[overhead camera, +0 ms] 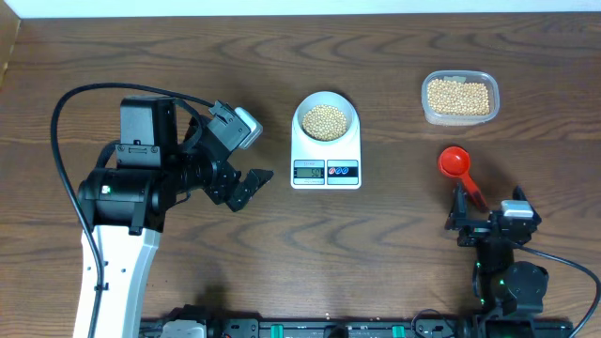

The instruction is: Scoop item into bowl and weigh 50g on scale

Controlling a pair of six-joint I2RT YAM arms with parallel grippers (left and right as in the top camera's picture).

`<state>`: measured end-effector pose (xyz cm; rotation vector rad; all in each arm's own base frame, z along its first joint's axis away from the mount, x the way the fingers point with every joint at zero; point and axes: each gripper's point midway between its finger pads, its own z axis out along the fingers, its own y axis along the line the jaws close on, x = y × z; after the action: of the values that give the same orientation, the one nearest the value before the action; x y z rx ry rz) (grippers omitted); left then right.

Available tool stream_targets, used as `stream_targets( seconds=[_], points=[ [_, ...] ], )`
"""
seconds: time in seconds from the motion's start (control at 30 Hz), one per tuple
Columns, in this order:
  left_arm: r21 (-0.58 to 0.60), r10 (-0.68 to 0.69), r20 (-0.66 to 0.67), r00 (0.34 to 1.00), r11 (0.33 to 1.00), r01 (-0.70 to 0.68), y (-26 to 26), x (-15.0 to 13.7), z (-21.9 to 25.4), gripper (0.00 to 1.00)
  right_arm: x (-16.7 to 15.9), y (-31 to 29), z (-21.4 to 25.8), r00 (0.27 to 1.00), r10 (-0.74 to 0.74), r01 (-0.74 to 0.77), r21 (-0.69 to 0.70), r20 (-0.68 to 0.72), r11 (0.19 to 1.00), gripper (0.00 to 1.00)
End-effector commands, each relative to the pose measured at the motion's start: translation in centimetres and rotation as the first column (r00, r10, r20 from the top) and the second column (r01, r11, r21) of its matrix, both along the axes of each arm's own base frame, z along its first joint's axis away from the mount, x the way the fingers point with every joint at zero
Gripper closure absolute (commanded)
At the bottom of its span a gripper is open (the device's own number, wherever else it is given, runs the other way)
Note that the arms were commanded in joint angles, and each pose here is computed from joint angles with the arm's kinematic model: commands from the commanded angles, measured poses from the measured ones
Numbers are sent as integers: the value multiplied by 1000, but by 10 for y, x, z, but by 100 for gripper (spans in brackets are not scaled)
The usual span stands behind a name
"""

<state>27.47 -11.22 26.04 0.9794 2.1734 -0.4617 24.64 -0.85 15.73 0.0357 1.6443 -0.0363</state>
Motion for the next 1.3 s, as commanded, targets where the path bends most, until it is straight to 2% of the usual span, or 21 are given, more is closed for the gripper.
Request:
stream_targets(
  seconds=[0.0,0.83,0.97,1.07,1.27],
  points=[
    [-20,-2,29,1000,1000,3,-1,1,13,1,0,-2,1,1000,-18,18,15,5,1000,1],
    [-21,-2,28,1000,1000,3,-1,1,13,1,0,-2,1,1000,-18,18,15,7,1000,1],
    [-18,-3,-12,1000,1000,3,-1,-4,6,1,0,-2,1,1000,-18,18,15,7,1000,1],
    [39,35,-11,999,999,-34,8,-2,-1,1,0,-2,1,1000,-18,18,15,7,1000,1],
    [40,48,50,998,998,-50,12,-25,12,1,0,-2,1,1000,-18,18,15,7,1000,1]
  ],
)
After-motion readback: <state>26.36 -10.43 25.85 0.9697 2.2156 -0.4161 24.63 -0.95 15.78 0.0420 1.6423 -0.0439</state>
